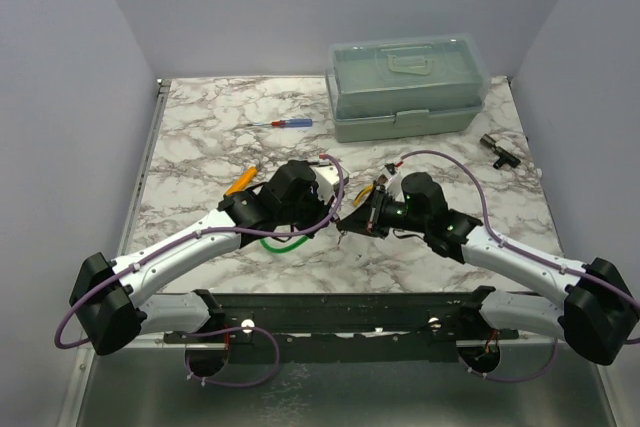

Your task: Unlock with the key

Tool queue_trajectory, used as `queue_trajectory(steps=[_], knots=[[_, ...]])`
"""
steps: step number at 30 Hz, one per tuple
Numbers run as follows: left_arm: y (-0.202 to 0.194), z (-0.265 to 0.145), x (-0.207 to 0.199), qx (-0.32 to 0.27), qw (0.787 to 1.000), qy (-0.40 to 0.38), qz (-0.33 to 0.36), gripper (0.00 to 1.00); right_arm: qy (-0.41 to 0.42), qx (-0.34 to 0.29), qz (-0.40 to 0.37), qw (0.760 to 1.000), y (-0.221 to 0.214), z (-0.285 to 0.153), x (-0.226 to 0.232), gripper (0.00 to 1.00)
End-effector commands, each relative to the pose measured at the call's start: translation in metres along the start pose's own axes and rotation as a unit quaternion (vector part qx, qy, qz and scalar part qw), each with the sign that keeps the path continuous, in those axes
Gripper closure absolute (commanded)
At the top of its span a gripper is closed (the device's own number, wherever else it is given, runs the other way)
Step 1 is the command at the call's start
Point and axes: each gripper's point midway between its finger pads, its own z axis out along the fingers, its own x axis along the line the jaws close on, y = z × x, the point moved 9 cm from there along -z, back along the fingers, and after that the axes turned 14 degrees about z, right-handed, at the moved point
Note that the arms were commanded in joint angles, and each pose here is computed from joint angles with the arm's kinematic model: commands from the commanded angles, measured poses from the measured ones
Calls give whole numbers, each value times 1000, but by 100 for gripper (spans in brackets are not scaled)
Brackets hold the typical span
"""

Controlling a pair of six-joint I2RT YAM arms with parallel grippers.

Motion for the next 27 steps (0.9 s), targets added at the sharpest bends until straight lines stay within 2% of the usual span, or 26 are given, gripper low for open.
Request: queue_trajectory(steps=[1, 5, 11, 19, 27], knots=[[6, -4, 3, -19, 999, 28, 6, 100, 8, -11, -16, 1000, 7, 3, 10, 92], [5, -3, 5, -13, 999, 43, 4, 100, 2, -4, -28, 1000, 7, 1, 11, 76], [4, -2, 9, -9, 998, 61, 0, 100, 1, 7, -43, 999, 5, -2, 13, 59], [4, -3, 11, -6, 997, 75, -2, 100, 5, 28, -45, 999, 3, 1, 10, 60], [4, -3, 11, -5, 997, 73, -1, 100, 2, 36, -46, 998, 2, 6, 5, 67]])
